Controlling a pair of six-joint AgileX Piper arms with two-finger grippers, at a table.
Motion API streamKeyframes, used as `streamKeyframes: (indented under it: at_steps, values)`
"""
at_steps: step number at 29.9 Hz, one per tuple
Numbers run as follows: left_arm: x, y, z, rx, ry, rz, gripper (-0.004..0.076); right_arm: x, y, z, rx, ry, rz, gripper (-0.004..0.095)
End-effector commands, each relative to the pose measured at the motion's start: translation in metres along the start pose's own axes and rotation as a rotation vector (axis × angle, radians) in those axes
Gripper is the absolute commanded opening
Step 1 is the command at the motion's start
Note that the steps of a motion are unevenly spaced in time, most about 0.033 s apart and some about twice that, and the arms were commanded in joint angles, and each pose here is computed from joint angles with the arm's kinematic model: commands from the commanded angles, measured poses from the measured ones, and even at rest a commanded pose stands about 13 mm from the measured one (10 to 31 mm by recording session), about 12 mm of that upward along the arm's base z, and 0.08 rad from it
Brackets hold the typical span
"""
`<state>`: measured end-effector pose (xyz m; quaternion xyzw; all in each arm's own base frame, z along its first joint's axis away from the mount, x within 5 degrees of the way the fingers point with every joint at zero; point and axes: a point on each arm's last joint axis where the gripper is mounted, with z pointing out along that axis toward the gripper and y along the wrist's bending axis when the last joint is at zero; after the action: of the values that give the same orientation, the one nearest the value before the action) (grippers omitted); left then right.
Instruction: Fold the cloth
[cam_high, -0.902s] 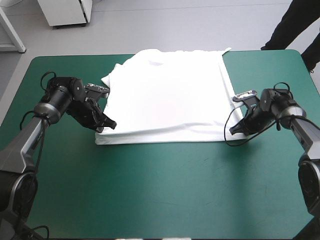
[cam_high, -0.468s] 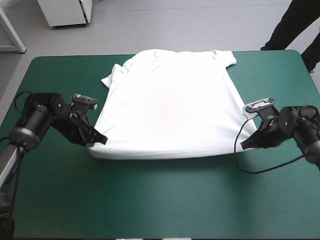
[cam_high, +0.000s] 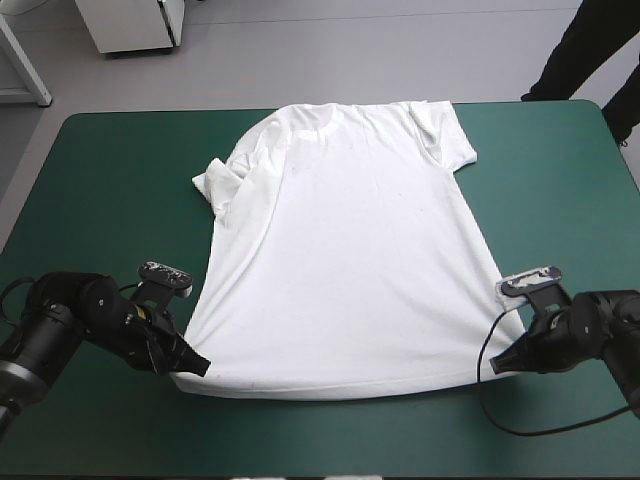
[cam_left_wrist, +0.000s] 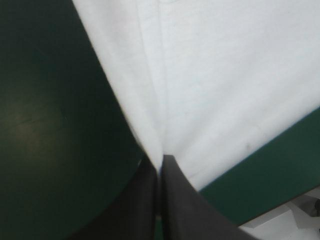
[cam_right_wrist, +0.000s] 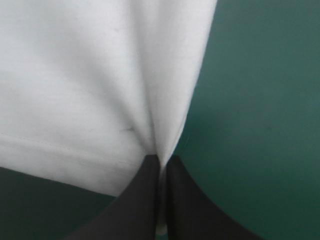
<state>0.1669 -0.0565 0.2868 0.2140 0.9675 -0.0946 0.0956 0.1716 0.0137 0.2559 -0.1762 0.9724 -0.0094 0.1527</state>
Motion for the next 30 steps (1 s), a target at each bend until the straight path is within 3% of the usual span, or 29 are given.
streamKeyframes:
  at_steps: [1,8,23,26,30]
  values:
    - [0.009,-0.006,-0.006,0.028,0.03,-0.003,-0.0022,0.015,0.005,-0.006,0.004,-0.018,0.009,-0.0013]
    - [0.021,-0.006,0.009,0.05,0.088,-0.023,-0.0022,0.044,0.015,0.0,-0.025,0.024,0.029,-0.0013]
    - [0.025,-0.008,0.014,0.069,0.107,-0.059,-0.0013,0.052,0.022,0.007,-0.065,0.069,0.028,0.0022]
    - [0.021,-0.008,0.009,0.065,0.086,-0.055,0.0053,0.049,0.021,0.002,-0.066,0.072,0.026,0.0111]
    - [0.016,-0.009,0.0,0.063,0.047,-0.048,0.023,0.041,0.02,-0.012,-0.058,0.039,0.043,0.0278]
